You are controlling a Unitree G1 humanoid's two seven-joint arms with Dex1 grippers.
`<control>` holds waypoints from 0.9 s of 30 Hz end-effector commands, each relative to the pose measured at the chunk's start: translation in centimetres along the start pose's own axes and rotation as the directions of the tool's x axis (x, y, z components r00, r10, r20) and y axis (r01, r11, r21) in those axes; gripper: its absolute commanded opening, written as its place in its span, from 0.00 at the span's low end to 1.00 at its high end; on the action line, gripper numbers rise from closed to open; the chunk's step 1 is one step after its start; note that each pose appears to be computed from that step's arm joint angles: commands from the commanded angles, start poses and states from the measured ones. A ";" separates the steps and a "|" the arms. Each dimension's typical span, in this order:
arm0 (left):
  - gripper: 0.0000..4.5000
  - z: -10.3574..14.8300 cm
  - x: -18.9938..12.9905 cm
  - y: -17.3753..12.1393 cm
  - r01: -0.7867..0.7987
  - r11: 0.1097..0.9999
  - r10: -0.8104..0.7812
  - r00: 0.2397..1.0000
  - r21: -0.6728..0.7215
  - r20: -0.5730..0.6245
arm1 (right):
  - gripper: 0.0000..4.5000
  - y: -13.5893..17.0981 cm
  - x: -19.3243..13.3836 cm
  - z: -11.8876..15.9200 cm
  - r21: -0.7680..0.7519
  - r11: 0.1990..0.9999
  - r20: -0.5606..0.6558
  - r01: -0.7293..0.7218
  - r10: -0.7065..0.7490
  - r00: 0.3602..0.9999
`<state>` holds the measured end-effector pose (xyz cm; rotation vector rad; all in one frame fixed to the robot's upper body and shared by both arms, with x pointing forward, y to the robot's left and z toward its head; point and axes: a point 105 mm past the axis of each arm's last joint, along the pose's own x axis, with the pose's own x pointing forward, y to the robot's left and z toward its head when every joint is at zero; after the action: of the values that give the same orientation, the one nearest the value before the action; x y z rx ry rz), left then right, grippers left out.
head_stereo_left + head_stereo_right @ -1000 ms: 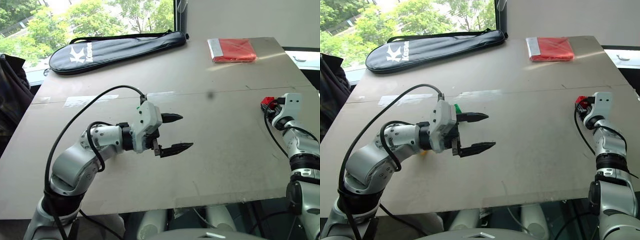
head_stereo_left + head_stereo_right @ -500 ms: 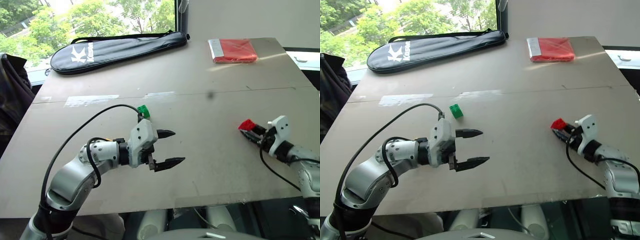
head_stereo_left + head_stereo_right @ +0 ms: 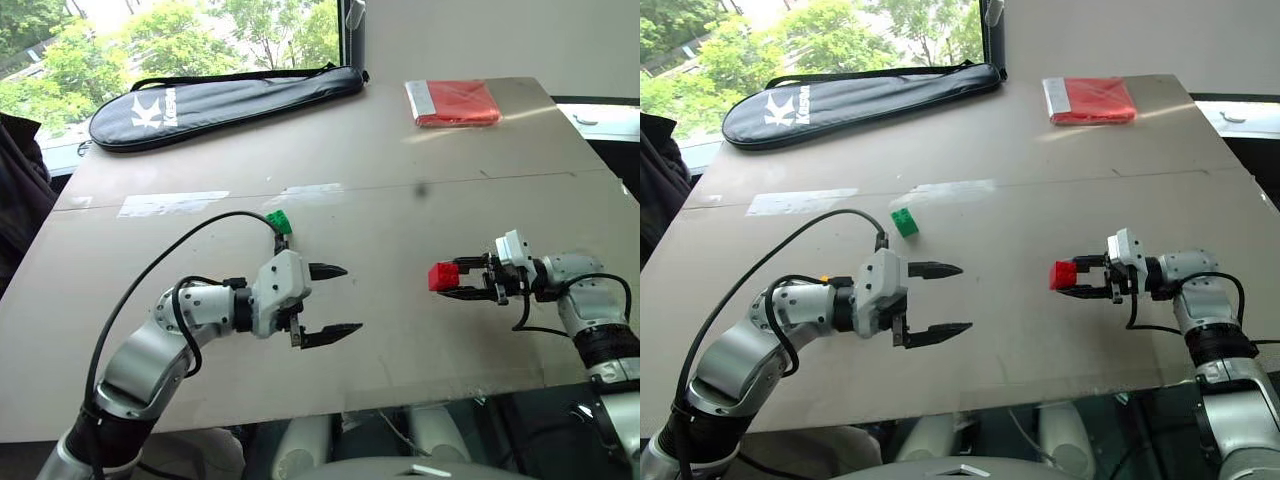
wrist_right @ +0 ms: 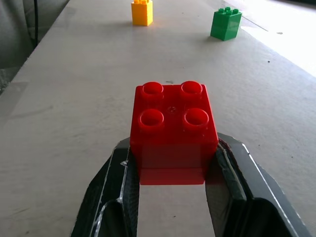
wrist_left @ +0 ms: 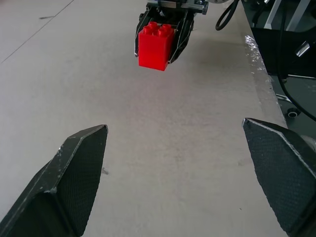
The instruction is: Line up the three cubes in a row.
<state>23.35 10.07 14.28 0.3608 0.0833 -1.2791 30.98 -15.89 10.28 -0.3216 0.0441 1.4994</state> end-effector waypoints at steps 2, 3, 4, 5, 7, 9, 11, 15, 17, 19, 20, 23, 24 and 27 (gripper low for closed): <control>1.00 1.3 -0.3 -0.3 -0.039 0.998 0.037 0.999 0.056 0.035 | 0.29 -0.7 0.0 -0.2 -0.045 0.993 -0.097 -0.105 0.101 0.990; 1.00 1.3 -0.3 -0.3 -0.042 0.998 0.040 0.999 0.056 0.035 | 0.29 -0.8 0.2 -0.3 -0.046 0.992 -0.104 -0.114 0.109 0.989; 1.00 1.3 -0.3 -0.3 -0.044 0.997 0.042 0.999 0.056 0.035 | 0.29 -0.9 0.3 -0.3 -0.049 0.992 -0.111 -0.119 0.113 0.987; 1.00 1.3 -0.3 -0.3 -0.046 0.997 0.045 0.998 0.056 0.035 | 0.29 -1.0 0.3 -0.5 -0.052 0.990 -0.131 -0.131 0.124 0.984; 1.00 1.4 -0.2 -0.3 -0.049 0.997 0.048 0.998 0.057 0.035 | 0.29 -1.2 0.5 -0.7 -0.051 0.988 -0.155 -0.147 0.138 0.978; 1.00 1.5 -0.2 -0.3 -0.053 0.997 0.051 0.998 0.058 0.036 | 0.29 -1.2 0.7 -1.0 -0.041 0.986 -0.180 -0.164 0.154 0.972; 1.00 1.5 -0.1 -0.3 -0.055 0.997 0.053 0.998 0.059 0.037 | 0.29 -1.3 0.9 -1.1 -0.046 0.983 -0.195 -0.176 0.164 0.967; 1.00 1.7 -0.2 -0.2 -0.060 0.996 0.058 0.998 0.062 0.037 | 0.57 -1.9 1.4 -1.1 -0.055 0.983 -0.209 -0.177 0.162 0.964; 1.00 1.7 -0.2 -0.2 -0.061 0.996 0.058 0.998 0.063 0.037 | 0.79 -2.1 1.5 -1.0 -0.071 0.982 -0.214 -0.176 0.157 0.964; 1.00 1.7 -0.2 -0.3 -0.060 0.996 0.057 0.998 0.063 0.036 | 0.98 -2.4 1.5 -0.8 -0.084 0.983 -0.206 -0.164 0.144 0.968; 1.00 1.8 -0.2 -0.3 -0.057 0.996 0.055 0.998 0.061 0.036 | 0.98 -2.6 1.4 -0.6 -0.092 0.984 -0.206 -0.155 0.133 0.969; 1.00 1.8 -0.2 -0.4 -0.054 0.997 0.052 0.998 0.052 0.038 | 0.98 -3.1 0.8 -0.3 -0.104 0.987 -0.208 -0.124 0.100 0.973; 1.00 1.8 -0.3 -0.4 -0.053 0.997 0.051 0.998 0.049 0.038 | 0.98 -3.2 0.6 -0.3 -0.101 0.988 -0.207 -0.115 0.092 0.974; 1.00 1.6 -0.2 -0.6 -0.044 0.998 0.042 0.999 0.045 0.033 | 0.98 -3.6 0.1 -0.1 -0.104 0.991 -0.201 -0.081 0.059 0.978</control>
<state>22.86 9.79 14.70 0.3623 0.0628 -1.2377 34.49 -15.54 9.60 -0.5382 0.1633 1.5205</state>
